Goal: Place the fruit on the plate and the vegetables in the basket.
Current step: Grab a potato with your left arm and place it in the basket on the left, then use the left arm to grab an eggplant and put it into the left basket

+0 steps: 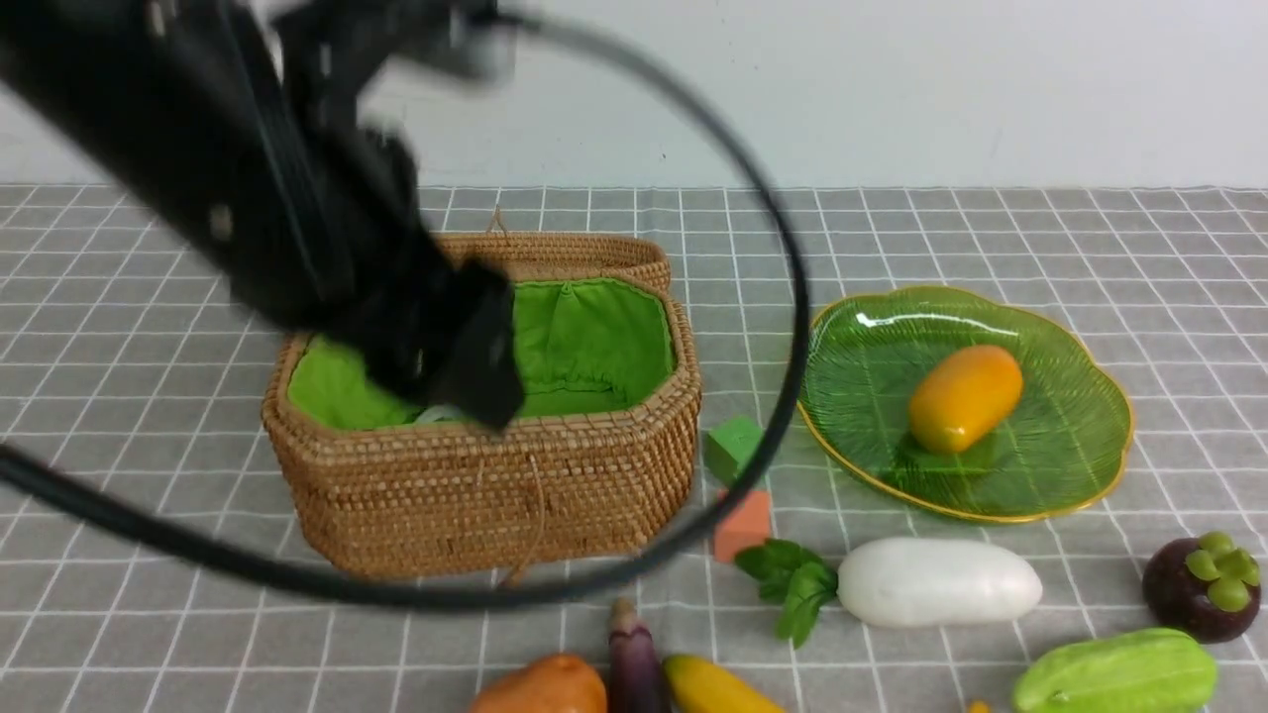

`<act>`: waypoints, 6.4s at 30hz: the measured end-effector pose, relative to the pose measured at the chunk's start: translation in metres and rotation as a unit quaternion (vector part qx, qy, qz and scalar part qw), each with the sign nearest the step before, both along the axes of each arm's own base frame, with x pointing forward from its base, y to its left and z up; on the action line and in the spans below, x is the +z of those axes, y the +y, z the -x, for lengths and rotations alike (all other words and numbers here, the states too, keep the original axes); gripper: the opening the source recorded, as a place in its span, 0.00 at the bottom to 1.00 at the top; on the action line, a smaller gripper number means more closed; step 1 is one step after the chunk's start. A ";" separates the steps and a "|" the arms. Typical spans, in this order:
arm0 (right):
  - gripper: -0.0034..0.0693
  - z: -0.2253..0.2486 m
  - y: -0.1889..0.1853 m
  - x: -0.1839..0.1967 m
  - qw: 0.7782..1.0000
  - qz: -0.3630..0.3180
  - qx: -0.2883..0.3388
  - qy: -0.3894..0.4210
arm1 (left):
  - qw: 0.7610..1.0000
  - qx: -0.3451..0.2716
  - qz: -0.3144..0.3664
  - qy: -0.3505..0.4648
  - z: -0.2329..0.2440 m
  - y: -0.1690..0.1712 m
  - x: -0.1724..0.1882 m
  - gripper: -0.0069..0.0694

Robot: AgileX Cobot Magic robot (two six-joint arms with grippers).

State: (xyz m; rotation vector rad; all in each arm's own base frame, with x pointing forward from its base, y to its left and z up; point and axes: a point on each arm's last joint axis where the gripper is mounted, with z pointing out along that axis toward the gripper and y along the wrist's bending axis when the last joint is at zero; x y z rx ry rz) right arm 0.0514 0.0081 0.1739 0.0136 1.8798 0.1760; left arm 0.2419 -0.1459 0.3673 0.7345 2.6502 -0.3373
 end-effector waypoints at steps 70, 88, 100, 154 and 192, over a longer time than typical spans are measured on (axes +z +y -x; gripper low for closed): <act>0.38 0.000 0.000 0.000 1.000 0.000 0.000 0.000 | 0.984 -0.015 -0.133 0.122 0.003 -0.052 -0.154 0.81; 0.38 0.000 0.000 0.000 1.000 0.000 0.000 0.000 | 0.995 -0.013 -0.079 0.055 0.028 -0.032 -0.087 0.81; 0.38 0.000 0.000 0.000 1.000 0.000 0.000 0.000 | 0.997 0.007 -0.041 -0.059 0.026 -0.023 -0.024 0.81; 0.38 0.000 0.000 0.000 1.000 0.000 0.000 0.000 | 0.983 0.158 -0.050 -0.075 -0.114 -0.004 -0.064 0.94; 0.38 0.000 0.000 0.000 1.000 0.000 0.000 0.000 | 0.986 0.111 -0.100 0.068 0.012 -0.092 -0.143 0.58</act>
